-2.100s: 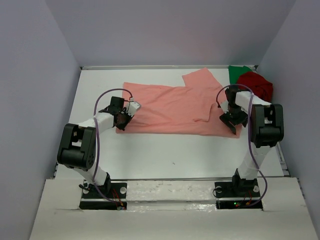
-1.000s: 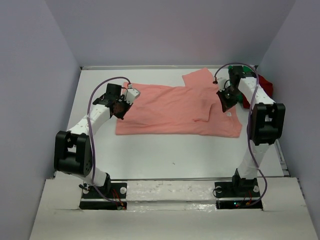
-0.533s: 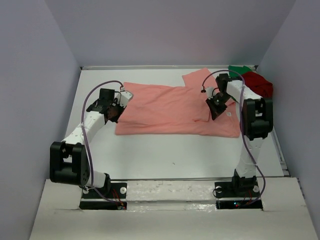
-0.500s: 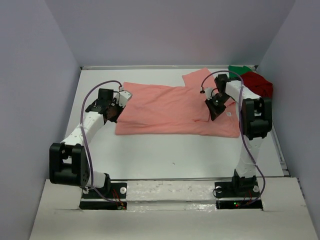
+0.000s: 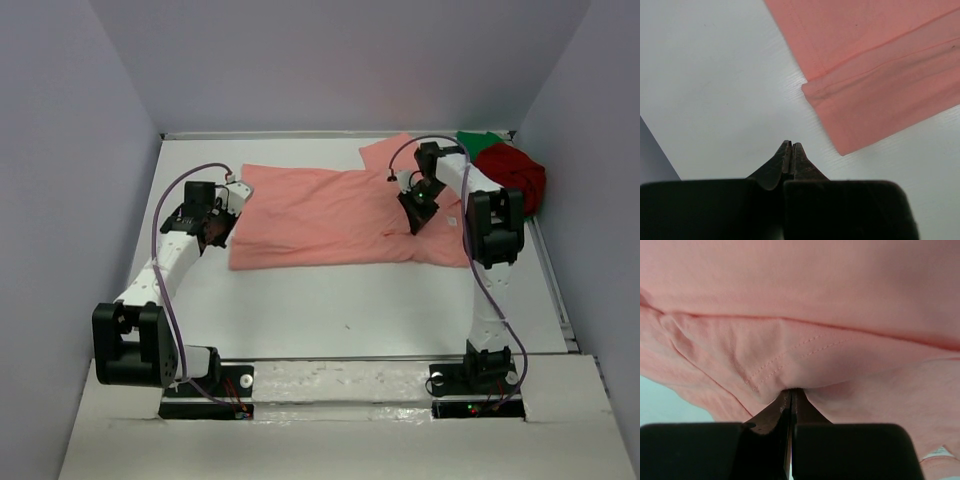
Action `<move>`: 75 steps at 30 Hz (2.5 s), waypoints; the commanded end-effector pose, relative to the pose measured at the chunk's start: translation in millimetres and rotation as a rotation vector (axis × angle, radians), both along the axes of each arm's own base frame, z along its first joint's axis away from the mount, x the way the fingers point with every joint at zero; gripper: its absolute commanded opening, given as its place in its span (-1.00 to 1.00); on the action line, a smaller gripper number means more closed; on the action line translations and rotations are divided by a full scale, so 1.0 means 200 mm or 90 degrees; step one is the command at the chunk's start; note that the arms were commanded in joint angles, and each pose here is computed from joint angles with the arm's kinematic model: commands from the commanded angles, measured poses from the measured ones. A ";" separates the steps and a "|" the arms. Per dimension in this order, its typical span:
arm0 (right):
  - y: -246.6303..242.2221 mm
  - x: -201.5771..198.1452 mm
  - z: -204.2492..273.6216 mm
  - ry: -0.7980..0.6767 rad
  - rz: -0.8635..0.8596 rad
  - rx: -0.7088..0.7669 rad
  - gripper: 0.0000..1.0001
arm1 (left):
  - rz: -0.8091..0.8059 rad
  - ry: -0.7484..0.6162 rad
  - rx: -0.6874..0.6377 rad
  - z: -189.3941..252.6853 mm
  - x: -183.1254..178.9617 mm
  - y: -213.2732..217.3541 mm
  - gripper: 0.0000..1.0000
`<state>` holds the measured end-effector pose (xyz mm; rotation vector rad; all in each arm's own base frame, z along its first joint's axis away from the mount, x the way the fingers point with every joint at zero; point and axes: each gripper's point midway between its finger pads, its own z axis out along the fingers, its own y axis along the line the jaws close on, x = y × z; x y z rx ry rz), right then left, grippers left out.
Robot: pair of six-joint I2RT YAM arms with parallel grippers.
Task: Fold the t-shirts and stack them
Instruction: Fold the flattened tshirt in 1/3 of the way, then grap the side of the flattened tshirt furthest away from the robot with both arms
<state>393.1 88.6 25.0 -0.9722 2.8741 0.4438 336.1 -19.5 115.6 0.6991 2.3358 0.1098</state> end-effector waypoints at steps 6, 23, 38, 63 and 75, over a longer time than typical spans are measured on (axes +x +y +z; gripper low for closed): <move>0.25 0.21 0.18 -0.057 0.039 0.060 -1.00 | 0.007 -0.011 -0.010 0.03 -0.04 0.01 -1.00; 0.26 0.43 0.44 -0.267 0.015 0.053 -1.00 | 0.009 -0.007 -0.013 0.04 -0.04 0.01 -1.00; -0.27 0.66 1.14 -0.662 -0.144 -0.255 0.81 | -0.013 -0.096 0.010 0.21 0.22 0.01 0.10; -0.41 0.93 0.67 -0.505 -0.271 -0.167 -0.58 | 0.035 -0.099 -0.287 0.16 1.12 -0.03 -0.11; -0.36 1.02 0.48 -0.419 -0.277 -0.072 -0.62 | 0.031 -0.044 -0.411 0.04 1.34 -0.14 -0.12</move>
